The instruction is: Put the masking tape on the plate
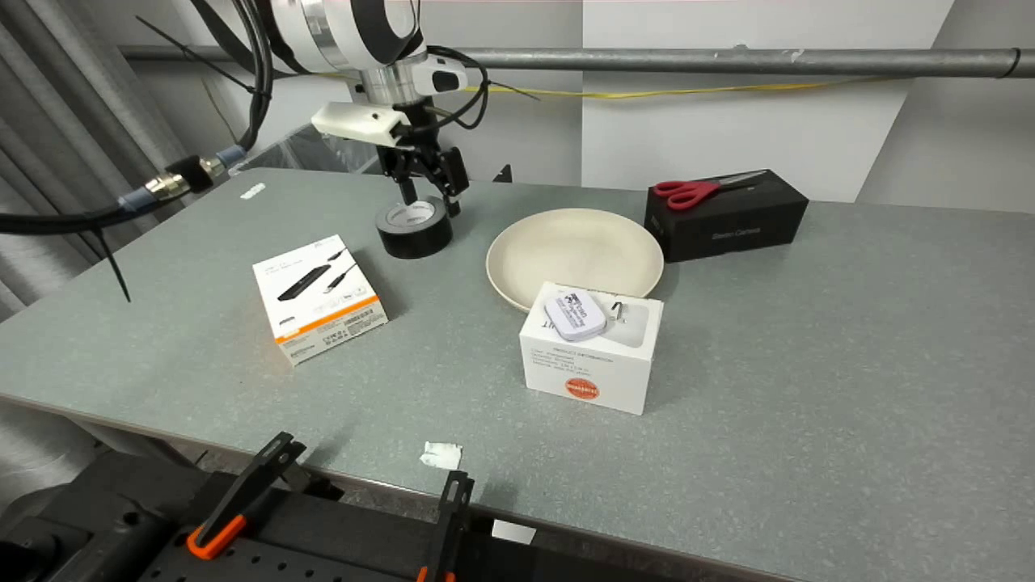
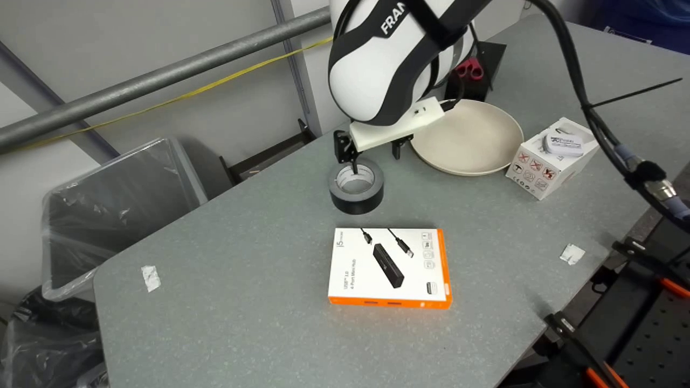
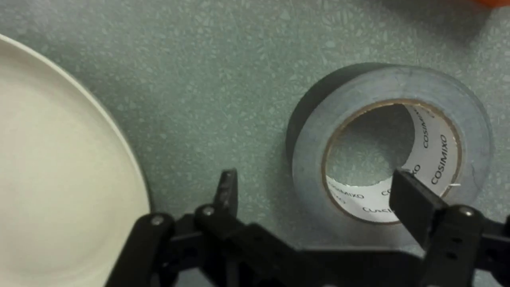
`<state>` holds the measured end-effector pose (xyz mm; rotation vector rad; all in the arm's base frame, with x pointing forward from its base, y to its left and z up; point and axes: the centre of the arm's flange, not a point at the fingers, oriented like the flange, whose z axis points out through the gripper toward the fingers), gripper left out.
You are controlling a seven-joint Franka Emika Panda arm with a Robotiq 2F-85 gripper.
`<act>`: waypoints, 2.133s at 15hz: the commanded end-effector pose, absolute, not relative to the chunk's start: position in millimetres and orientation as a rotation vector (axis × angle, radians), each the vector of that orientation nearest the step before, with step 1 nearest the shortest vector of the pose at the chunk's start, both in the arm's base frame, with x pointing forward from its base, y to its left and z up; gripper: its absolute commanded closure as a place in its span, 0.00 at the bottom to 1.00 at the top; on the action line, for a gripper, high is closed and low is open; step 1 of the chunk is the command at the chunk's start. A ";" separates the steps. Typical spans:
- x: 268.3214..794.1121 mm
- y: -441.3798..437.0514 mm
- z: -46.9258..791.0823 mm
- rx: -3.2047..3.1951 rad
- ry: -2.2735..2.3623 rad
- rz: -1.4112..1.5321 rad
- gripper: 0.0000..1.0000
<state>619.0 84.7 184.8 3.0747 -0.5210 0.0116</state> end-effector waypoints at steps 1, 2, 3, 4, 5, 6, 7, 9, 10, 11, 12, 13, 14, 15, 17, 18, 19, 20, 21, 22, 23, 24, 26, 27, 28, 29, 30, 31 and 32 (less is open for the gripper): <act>646.1 94.9 171.7 3.063 -0.547 -0.004 0.28; 647.6 95.7 169.9 3.066 -0.542 -0.006 0.31; 649.0 95.9 167.9 3.066 -0.540 -0.009 0.33; 649.9 95.5 167.2 3.068 -0.540 -0.009 0.40; 650.5 95.0 166.2 3.071 -0.541 -0.011 0.47; 651.3 94.4 166.2 3.073 -0.544 -0.011 0.56; 652.3 93.7 166.1 3.073 -0.549 -0.011 0.64; 654.2 89.8 167.1 3.073 -0.558 -0.017 0.79; 654.8 88.7 168.0 3.073 -0.565 -0.022 0.86; 655.6 87.8 169.4 3.075 -0.571 -0.031 0.92; 655.9 87.3 171.8 3.079 -0.576 -0.040 0.98; 655.8 85.5 176.7 3.085 -0.590 -0.041 0.94; 654.4 84.1 182.1 3.083 -0.609 -0.050 0.94; 650.9 80.2 193.5 3.087 -0.621 -0.059 0.94; 641.5 69.3 215.5 3.092 -0.641 -0.064 0.94; 634.5 59.3 230.1 3.091 -0.654 -0.052 0.94; 630.3 49.6 242.0 3.095 -0.663 -0.035 0.94; 623.6 35.9 257.1 3.094 -0.687 -0.006 0.94; 618.5 22.0 268.2 3.084 -0.715 0.025 0.94; 613.1 6.0 275.5 3.071 -0.753 0.045 0.94; 609.2 -8.7 280.4 3.059 -0.786 0.054 0.94; 604.8 -26.9 282.2 3.045 -0.827 0.062 0.94; 596.2 -58.8 281.3 3.021 -0.909 0.050 0.94; 592.9 -75.3 276.7 2.999 -0.960 0.046 0.94; 588.9 -88.8 271.9 2.977 -1.006 0.042 0.94; 587.4 -103.5 262.9 2.955 -1.050 0.022 0.94; 586.2 -117.2 254.0 2.935 -1.090 -0.002 0.94; 585.1 -128.3 246.1 2.922 -1.121 -0.025 0.94; 587.9 -138.2 235.5 2.903 -1.164 -0.047 0.94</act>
